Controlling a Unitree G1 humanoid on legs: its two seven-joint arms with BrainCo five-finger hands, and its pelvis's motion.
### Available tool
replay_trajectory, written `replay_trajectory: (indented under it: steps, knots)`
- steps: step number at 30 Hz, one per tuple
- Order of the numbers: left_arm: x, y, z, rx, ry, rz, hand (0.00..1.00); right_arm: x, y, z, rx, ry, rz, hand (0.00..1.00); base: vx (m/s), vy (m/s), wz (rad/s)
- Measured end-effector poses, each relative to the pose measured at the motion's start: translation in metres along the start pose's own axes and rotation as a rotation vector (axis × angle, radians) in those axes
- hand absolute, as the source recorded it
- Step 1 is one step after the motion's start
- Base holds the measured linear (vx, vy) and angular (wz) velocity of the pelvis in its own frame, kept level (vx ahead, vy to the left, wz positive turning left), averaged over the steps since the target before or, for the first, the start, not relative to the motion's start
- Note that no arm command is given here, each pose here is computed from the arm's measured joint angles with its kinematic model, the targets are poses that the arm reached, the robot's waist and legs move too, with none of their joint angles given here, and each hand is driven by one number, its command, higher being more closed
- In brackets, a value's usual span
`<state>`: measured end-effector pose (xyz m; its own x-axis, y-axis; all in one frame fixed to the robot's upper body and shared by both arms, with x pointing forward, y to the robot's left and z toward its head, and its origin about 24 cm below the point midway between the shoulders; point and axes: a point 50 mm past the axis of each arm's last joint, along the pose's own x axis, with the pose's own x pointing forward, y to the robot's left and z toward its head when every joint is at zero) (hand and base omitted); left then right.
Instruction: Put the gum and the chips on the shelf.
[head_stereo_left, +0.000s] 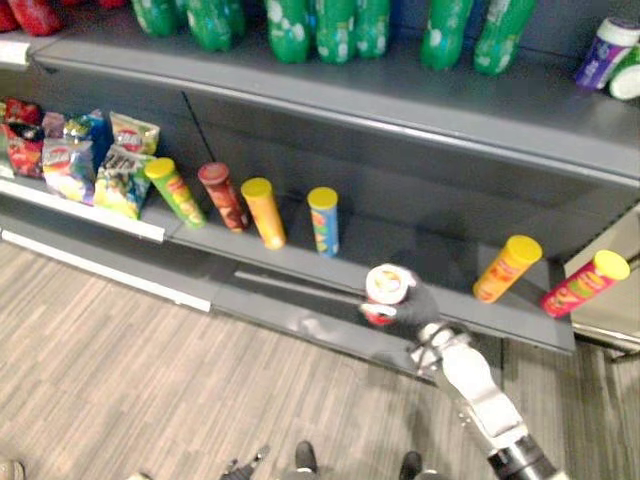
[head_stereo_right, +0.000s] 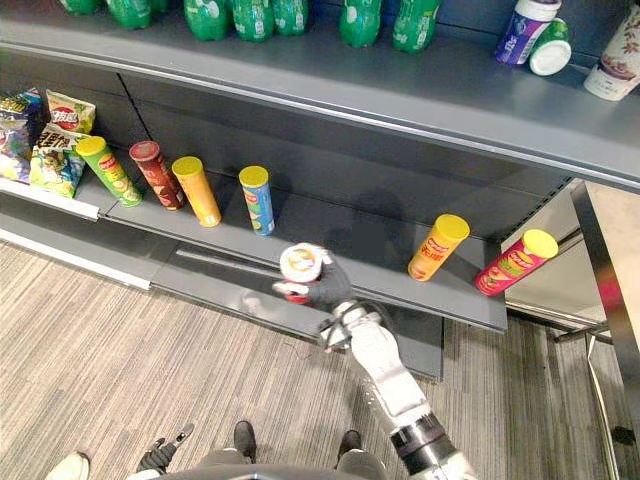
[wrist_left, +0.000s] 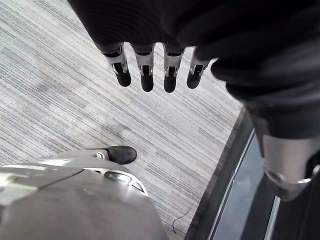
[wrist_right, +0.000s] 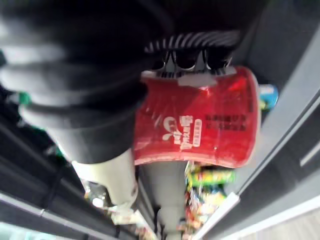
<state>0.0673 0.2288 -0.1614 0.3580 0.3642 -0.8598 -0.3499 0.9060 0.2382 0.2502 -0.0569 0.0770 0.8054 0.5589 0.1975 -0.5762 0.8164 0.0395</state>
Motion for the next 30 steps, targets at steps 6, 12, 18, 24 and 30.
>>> replay_trajectory:
  steps: [6, 12, 18, 24, 30]
  knots:
    - [0.001, -0.001, -0.001, 0.012, 0.016, -0.005, 0.00, 0.036, 0.046, 0.029, 0.069, -0.091, 0.260, 1.00, -0.03, -0.005, 0.06]
    - [0.000, 0.004, -0.010, 0.024, 0.077, 0.006, 0.00, 0.067, 0.051, 0.075, -0.006, -0.235, 0.330, 1.00, -0.07, -0.008, -0.01]
    - [0.000, 0.005, -0.011, 0.022, 0.088, 0.011, 0.00, 0.094, 0.014, 0.132, -0.124, -0.385, 0.177, 1.00, -0.05, -0.011, -0.04]
    - [0.000, 0.008, -0.012, 0.026, 0.085, 0.017, 0.00, 0.109, -0.053, 0.200, -0.272, -0.499, -0.112, 1.00, 0.00, -0.012, -0.13]
    - [0.000, 0.008, -0.011, 0.039, 0.080, 0.004, 0.00, 0.105, -0.108, 0.246, -0.353, -0.533, -0.361, 1.00, 0.04, -0.022, -0.09]
